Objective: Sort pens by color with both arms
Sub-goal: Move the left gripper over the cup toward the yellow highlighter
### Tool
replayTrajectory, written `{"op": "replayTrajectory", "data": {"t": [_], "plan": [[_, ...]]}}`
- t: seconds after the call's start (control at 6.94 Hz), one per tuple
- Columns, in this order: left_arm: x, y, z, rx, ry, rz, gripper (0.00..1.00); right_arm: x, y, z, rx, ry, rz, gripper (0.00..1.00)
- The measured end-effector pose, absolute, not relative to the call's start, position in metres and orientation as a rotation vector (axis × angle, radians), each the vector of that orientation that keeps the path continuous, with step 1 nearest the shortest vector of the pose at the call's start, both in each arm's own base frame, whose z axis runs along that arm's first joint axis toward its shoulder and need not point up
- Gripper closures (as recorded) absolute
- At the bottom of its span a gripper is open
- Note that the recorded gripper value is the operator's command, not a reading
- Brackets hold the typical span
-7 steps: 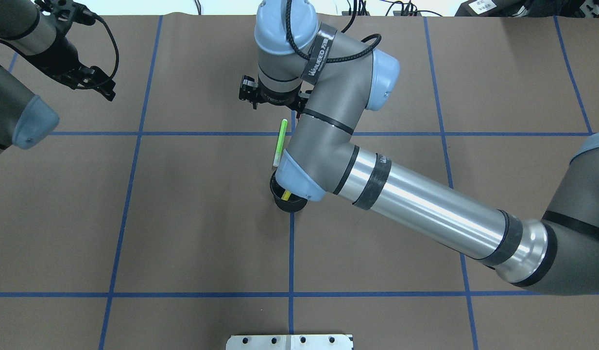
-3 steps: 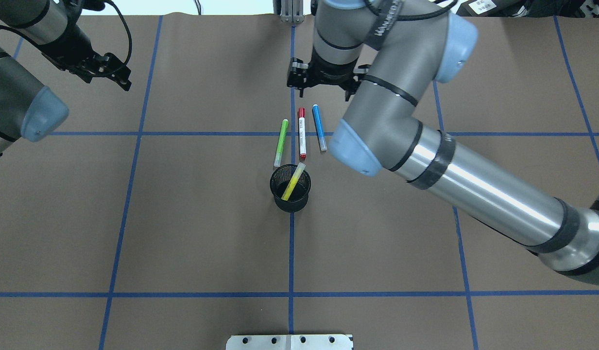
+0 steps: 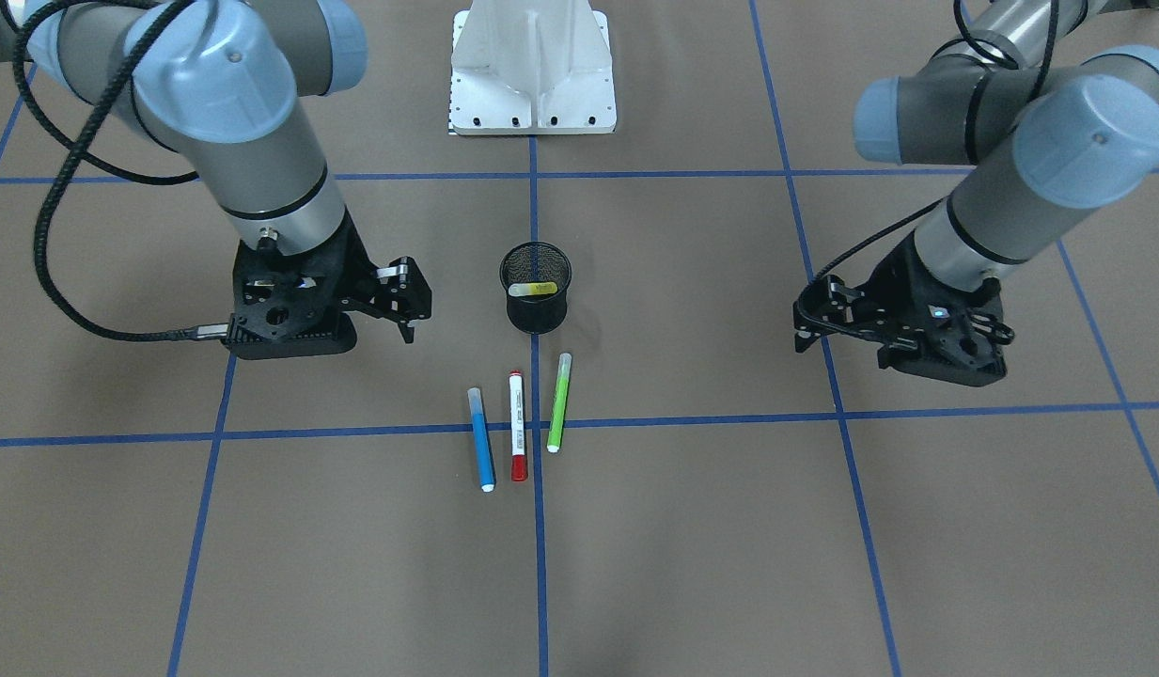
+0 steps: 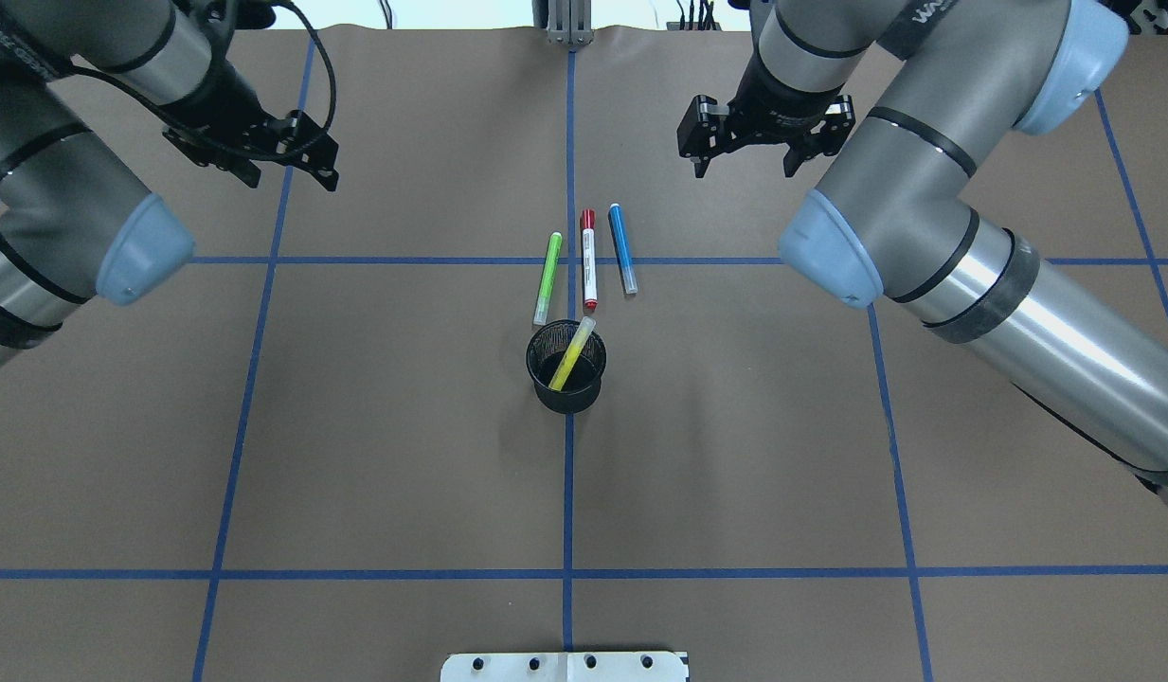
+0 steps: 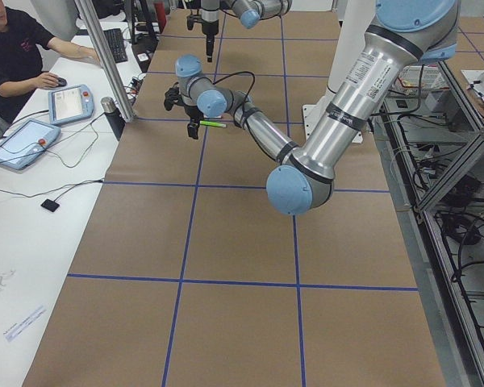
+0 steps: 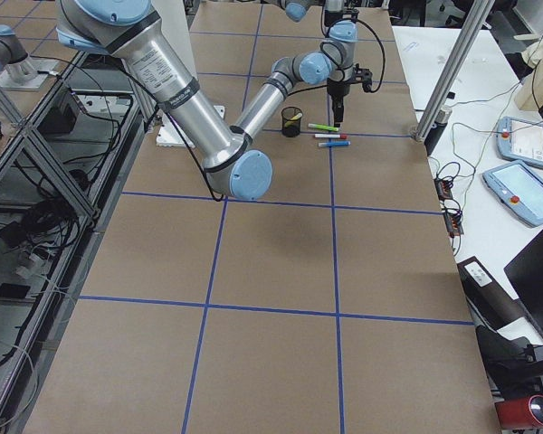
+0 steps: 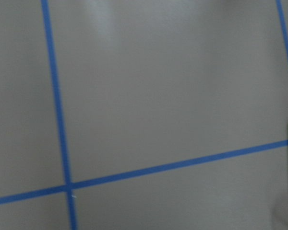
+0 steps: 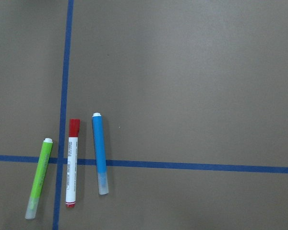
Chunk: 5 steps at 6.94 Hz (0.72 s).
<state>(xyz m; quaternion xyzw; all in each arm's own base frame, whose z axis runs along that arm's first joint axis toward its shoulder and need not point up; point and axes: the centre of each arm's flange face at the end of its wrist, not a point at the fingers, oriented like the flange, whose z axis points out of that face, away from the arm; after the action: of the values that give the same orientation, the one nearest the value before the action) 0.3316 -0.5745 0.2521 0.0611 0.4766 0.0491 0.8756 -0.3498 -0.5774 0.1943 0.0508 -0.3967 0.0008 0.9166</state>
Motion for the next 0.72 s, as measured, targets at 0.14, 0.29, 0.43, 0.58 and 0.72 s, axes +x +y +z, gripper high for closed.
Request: {"op": "replayTrajectory", "data": {"t": [0.14,0.29,0.43,0.58,0.72], "plan": [[0.363,-0.559,0.228,0.119,1.014,0.096,0.01,-0.332,-0.584,0.211,0.107,-0.81,-0.013,0.01],[0.391,-0.544,0.206,0.119,1.023,0.092,0.01,-0.315,-0.589,0.225,0.114,-0.802,-0.025,0.01],[0.415,-0.531,0.187,0.13,1.029,0.097,0.01,-0.303,-0.594,0.237,0.116,-0.795,-0.034,0.01],[0.439,-0.518,0.172,0.158,1.023,0.114,0.01,-0.296,-0.595,0.245,0.114,-0.79,-0.037,0.01],[0.463,-0.508,0.155,0.193,1.014,0.133,0.01,-0.294,-0.596,0.248,0.113,-0.788,-0.038,0.01]]}}
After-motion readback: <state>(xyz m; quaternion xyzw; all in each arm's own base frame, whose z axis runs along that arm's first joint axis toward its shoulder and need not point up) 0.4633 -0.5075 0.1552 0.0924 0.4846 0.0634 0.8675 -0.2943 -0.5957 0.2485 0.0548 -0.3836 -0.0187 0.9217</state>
